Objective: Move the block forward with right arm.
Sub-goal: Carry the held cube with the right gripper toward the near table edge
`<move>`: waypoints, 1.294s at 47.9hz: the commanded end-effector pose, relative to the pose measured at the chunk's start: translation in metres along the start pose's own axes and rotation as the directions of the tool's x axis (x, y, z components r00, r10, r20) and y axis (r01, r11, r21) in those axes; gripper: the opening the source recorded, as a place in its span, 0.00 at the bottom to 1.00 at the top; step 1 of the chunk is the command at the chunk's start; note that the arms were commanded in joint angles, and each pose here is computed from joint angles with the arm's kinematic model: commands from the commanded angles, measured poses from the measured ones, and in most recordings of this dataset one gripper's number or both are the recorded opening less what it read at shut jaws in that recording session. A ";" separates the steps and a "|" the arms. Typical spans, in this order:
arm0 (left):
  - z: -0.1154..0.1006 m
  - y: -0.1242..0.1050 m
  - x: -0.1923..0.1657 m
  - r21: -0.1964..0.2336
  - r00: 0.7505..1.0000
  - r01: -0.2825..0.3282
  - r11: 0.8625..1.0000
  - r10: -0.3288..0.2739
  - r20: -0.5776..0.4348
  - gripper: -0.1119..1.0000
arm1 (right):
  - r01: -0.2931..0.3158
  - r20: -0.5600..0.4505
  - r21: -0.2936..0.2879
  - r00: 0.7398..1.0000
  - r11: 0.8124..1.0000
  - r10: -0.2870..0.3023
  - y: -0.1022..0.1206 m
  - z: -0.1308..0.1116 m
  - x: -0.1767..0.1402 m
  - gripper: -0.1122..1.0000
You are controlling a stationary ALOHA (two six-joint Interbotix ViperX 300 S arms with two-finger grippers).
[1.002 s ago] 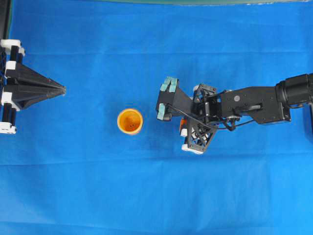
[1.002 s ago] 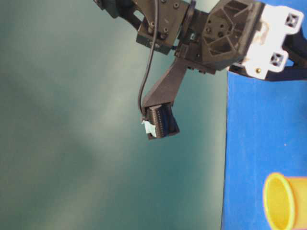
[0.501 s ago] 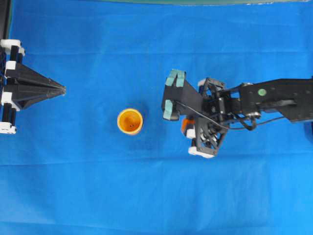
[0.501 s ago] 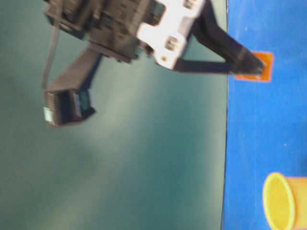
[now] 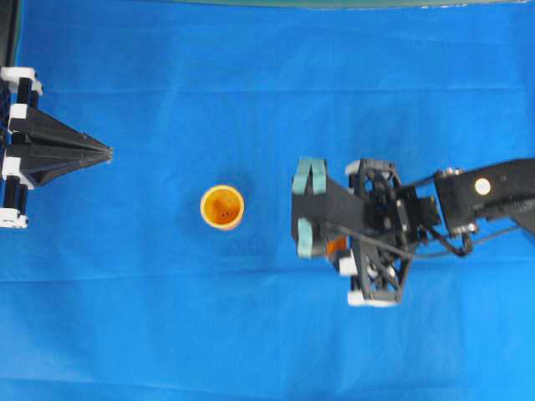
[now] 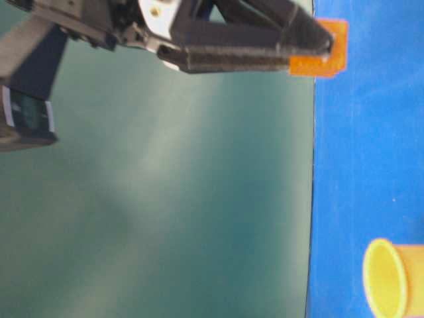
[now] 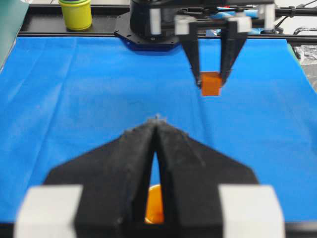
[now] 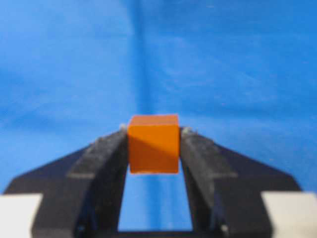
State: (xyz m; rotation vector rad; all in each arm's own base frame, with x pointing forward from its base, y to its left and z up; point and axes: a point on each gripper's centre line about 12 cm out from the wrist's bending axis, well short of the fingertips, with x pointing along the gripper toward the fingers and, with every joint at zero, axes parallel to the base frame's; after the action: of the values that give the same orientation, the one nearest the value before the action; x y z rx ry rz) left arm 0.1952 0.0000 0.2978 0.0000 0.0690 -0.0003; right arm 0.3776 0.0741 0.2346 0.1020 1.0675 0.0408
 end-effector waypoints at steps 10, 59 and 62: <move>0.016 0.000 0.001 0.000 0.999 -0.001 1.000 0.001 0.040 0.12 | -0.040 0.046 -0.056 0.998 0.998 0.043 0.028 0.018 -0.031 0.46; 0.018 0.000 0.001 -0.025 0.999 0.000 1.000 0.001 0.044 0.12 | -0.176 0.084 -0.187 0.977 0.967 0.194 0.112 0.028 -0.082 0.47; 0.018 0.000 0.001 -0.025 0.999 0.000 1.000 0.001 0.046 0.12 | -0.184 0.094 -0.195 0.974 0.964 0.205 0.116 0.028 -0.083 0.46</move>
State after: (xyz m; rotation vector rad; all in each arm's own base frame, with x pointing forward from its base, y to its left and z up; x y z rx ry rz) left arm 0.1955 0.0000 0.3010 -0.0261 0.0614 0.0006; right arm 0.3673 0.1752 0.3092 0.0227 1.0024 0.2798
